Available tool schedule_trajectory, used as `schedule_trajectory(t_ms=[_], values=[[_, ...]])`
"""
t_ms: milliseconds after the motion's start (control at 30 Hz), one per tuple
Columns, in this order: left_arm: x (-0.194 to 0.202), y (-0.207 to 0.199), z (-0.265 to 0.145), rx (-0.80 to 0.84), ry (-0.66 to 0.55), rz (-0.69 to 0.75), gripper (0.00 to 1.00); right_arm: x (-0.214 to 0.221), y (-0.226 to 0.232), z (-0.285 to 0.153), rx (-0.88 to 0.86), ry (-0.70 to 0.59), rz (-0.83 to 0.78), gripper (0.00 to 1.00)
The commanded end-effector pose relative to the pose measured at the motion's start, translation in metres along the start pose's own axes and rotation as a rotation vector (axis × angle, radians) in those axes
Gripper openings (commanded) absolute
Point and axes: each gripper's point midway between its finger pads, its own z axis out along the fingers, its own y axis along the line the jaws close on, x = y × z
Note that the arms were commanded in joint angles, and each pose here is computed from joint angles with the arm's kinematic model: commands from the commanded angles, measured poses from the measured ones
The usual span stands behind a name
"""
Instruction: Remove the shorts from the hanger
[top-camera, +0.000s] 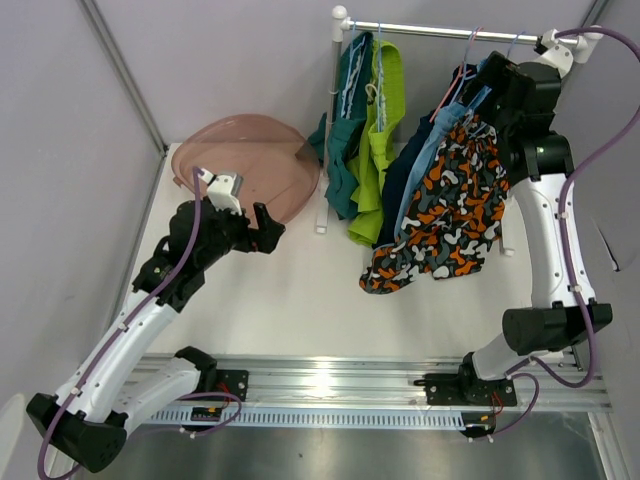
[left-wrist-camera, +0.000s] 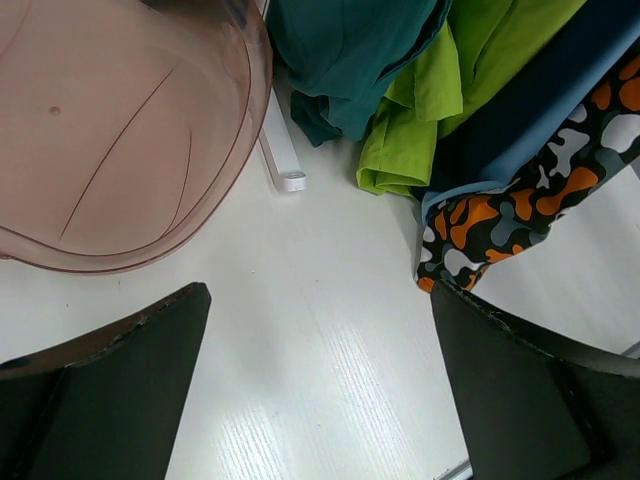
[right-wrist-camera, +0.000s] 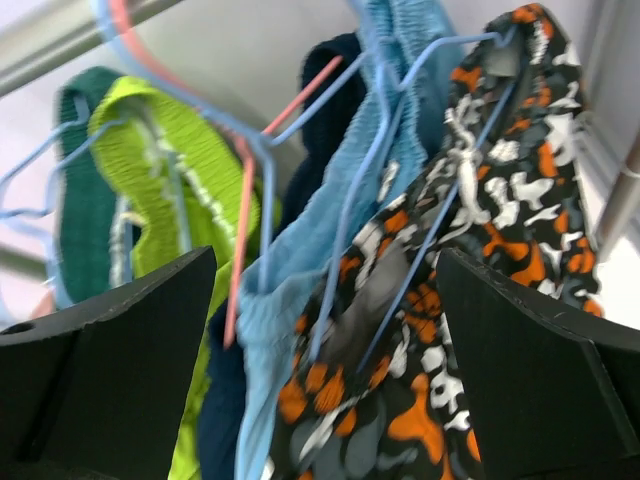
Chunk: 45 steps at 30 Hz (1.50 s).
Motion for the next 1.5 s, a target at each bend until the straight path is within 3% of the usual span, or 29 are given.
schedule_trajectory(t_ms=[0, 167, 300, 567, 733, 967, 1000, 1033, 1233, 1333, 1467], values=[[-0.008, 0.001, -0.005, -0.008, -0.034, 0.03, 0.99, -0.047, 0.0, -0.008, 0.041, -0.146, -0.012, 0.99], [-0.006, -0.002, -0.005, 0.003, -0.026, 0.027, 0.99, -0.03, -0.004, 0.014, 0.061, -0.137, -0.006, 0.97], [-0.003, -0.002, -0.002, 0.008, -0.011, 0.023, 0.99, -0.013, -0.007, 0.031, 0.074, -0.107, -0.008, 0.86], [-0.002, -0.002, -0.001, 0.008, -0.004, 0.02, 0.99, 0.012, -0.01, 0.055, 0.09, -0.062, -0.017, 0.82], [-0.001, -0.001, 0.0, 0.003, 0.001, 0.019, 0.99, 0.022, -0.012, 0.064, 0.098, -0.048, -0.02, 0.68], [0.002, 0.0, 0.002, 0.0, 0.013, 0.018, 0.99, 0.029, -0.013, 0.068, 0.098, -0.03, -0.032, 0.21], [0.003, 0.0, 0.001, -0.001, 0.012, 0.018, 0.99, 0.029, -0.012, 0.067, 0.096, -0.03, -0.035, 0.05], [0.002, 0.0, 0.001, -0.002, 0.01, 0.019, 0.99, 0.025, -0.013, 0.064, 0.1, -0.037, -0.033, 0.0], [-0.001, -0.003, 0.0, 0.017, -0.003, 0.026, 0.99, -0.016, -0.01, 0.031, 0.098, -0.142, -0.051, 0.0], [-0.007, -0.013, -0.001, 0.063, -0.011, 0.039, 0.99, -0.056, -0.004, -0.006, 0.09, -0.247, -0.041, 0.0], [-0.026, -0.048, -0.007, 0.191, -0.03, 0.077, 0.99, -0.101, 0.001, -0.055, 0.076, -0.356, -0.04, 0.0]])
